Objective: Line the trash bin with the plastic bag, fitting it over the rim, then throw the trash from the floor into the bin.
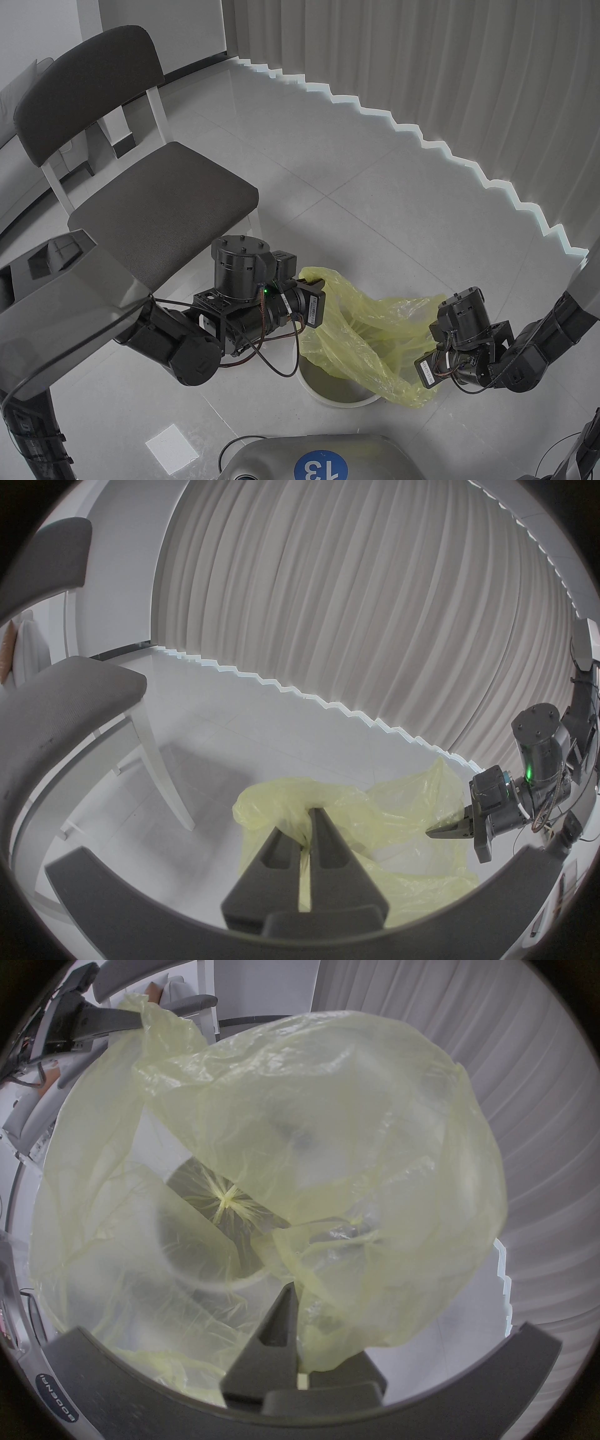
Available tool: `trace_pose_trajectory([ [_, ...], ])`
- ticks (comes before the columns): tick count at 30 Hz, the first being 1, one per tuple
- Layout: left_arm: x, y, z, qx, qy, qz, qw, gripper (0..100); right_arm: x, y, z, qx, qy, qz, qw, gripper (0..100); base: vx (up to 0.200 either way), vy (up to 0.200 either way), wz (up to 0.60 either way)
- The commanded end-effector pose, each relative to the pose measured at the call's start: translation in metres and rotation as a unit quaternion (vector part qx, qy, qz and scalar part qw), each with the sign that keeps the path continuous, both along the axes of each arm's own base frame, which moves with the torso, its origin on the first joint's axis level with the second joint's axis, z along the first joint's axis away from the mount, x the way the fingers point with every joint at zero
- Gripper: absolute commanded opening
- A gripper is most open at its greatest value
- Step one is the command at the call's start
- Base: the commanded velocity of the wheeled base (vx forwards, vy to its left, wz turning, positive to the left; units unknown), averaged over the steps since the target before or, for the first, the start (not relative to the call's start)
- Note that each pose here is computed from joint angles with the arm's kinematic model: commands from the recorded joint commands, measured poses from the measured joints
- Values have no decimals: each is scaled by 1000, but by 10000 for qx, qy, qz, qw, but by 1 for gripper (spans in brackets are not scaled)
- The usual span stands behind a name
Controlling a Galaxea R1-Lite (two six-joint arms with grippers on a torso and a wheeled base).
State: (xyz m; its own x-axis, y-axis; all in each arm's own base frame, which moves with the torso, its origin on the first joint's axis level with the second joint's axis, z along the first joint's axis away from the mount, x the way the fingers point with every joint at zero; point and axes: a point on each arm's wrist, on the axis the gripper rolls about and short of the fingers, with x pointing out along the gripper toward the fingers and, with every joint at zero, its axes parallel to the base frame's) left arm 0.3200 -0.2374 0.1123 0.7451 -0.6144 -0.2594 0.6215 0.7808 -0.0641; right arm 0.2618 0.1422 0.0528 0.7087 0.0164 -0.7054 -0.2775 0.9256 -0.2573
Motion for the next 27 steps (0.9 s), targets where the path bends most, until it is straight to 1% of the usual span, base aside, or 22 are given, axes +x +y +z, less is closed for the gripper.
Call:
trace_pose_trajectory([
  [1,3,-3,-8,34,69,-2,10000,0,-1,-6,2,-29,5,-70,10000,0,0,0,0],
  [5,4,-6,-12,-109,227,26,9997,0,-4,-13,-3,-106,106,-124,9998,0,0,0,0],
  [9,9,-10,-20,-126,241,32,9996,0,-7,-18,-7,-157,200,-178,9995,0,0,0,0],
  [12,12,-8,-26,-119,254,56,9996,0,-7,-18,-7,-160,207,-178,9995,0,0,0,0],
  [14,13,-3,-36,-81,340,133,9993,0,-8,-17,-7,-141,206,-150,9996,0,0,0,0],
  [19,12,7,-49,-235,597,303,9975,0,-7,-10,-8,-24,98,-45,9999,0,0,0,0],
  [21,11,13,-58,-217,666,367,9969,0,-6,-7,-8,11,48,-17,10000,0,0,0,0],
  [24,11,18,-66,-214,733,338,9965,0,-4,-4,-11,14,61,10,10000,0,0,0,0],
  [25,10,22,-74,-232,775,348,9961,0,-4,-1,-15,13,84,48,10000,0,0,0,0],
  [26,10,22,-74,-232,775,348,9961,0,-4,-1,-15,13,84,48,10000,0,0,0,0],
  [27,7,25,-83,-233,824,368,9956,0,-4,3,-19,33,93,111,9999,0,0,0,0],
])
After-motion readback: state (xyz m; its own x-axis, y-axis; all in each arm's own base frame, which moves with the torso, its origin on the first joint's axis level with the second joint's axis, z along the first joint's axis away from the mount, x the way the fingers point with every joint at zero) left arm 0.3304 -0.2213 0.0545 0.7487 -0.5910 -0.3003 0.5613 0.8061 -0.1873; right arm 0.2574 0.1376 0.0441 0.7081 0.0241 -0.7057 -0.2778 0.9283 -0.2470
